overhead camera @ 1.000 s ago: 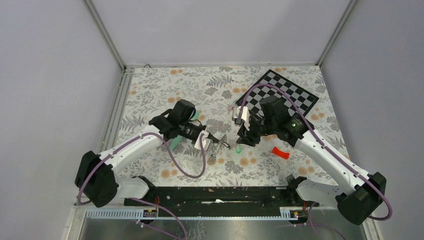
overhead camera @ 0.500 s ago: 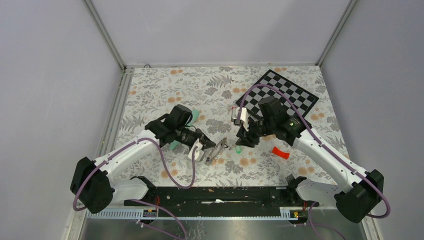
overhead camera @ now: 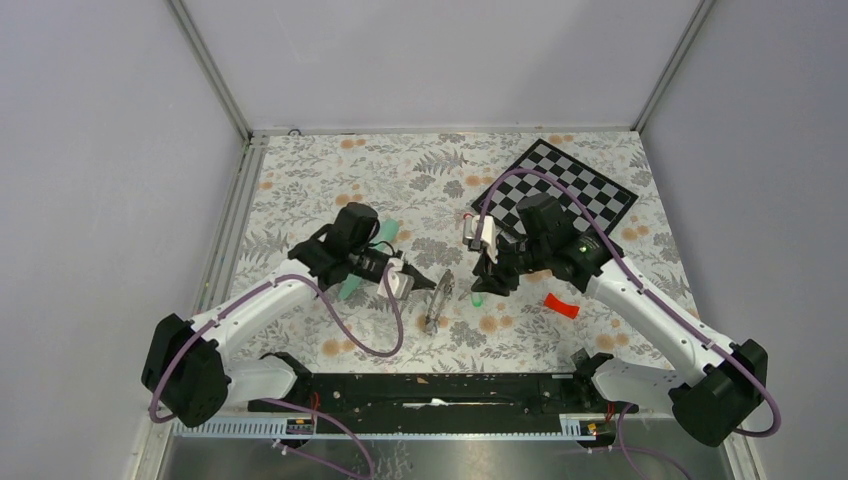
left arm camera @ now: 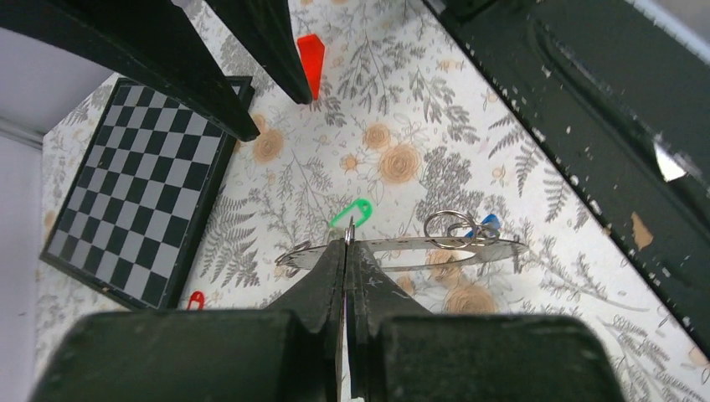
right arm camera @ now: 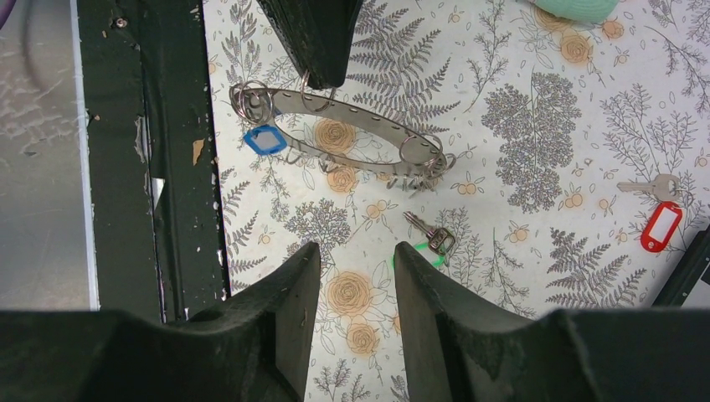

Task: Put the keys on the keyring

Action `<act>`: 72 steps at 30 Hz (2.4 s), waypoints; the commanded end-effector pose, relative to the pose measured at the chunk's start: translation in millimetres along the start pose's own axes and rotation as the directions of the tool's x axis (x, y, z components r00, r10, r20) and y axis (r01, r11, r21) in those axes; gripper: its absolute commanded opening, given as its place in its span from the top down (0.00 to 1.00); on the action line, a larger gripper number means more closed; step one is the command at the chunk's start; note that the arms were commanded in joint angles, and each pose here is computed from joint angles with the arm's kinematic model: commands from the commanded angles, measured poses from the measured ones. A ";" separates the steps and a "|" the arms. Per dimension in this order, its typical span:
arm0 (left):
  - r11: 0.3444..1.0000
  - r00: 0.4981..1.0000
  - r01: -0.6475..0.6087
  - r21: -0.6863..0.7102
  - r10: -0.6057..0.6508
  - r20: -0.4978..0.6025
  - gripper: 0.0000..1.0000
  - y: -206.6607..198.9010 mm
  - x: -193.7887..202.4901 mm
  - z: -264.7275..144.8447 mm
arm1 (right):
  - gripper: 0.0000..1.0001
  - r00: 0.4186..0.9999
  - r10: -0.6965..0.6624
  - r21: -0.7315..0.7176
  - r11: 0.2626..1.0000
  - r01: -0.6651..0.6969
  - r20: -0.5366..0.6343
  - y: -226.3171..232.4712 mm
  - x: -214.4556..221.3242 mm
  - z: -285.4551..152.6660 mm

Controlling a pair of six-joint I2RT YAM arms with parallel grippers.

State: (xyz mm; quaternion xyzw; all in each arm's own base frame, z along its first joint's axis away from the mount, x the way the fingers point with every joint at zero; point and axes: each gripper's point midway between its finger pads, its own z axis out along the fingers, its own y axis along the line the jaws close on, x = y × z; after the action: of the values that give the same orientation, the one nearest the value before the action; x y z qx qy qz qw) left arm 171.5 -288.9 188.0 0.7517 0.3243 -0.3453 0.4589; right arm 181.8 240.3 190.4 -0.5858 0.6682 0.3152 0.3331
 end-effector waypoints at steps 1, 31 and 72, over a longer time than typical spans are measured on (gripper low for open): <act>0.994 0.972 0.109 0.025 -0.112 0.206 1.00 2.9 -29.8 3.1 | 0.55 0.998 -0.038 0.000 0.999 0.038 0.042 2.9 -8.5 -5.3; 0.713 0.628 0.690 -0.121 -0.508 0.589 1.00 73.5 -65.7 -26.3 | 0.59 0.988 0.104 0.200 0.972 -0.124 0.112 -51.3 -16.7 -15.6; 0.632 0.746 0.665 -0.397 -0.545 0.382 1.00 98.5 -2.2 -92.1 | 0.47 0.949 -0.058 -0.083 0.996 0.034 -0.309 -82.3 130.8 74.2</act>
State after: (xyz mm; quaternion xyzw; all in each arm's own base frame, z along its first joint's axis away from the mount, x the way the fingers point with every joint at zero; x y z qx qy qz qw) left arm 271.2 -241.9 235.5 0.3707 0.6274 -0.4749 0.4933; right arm 248.8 206.9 29.4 -0.6368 0.7110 0.2270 0.1936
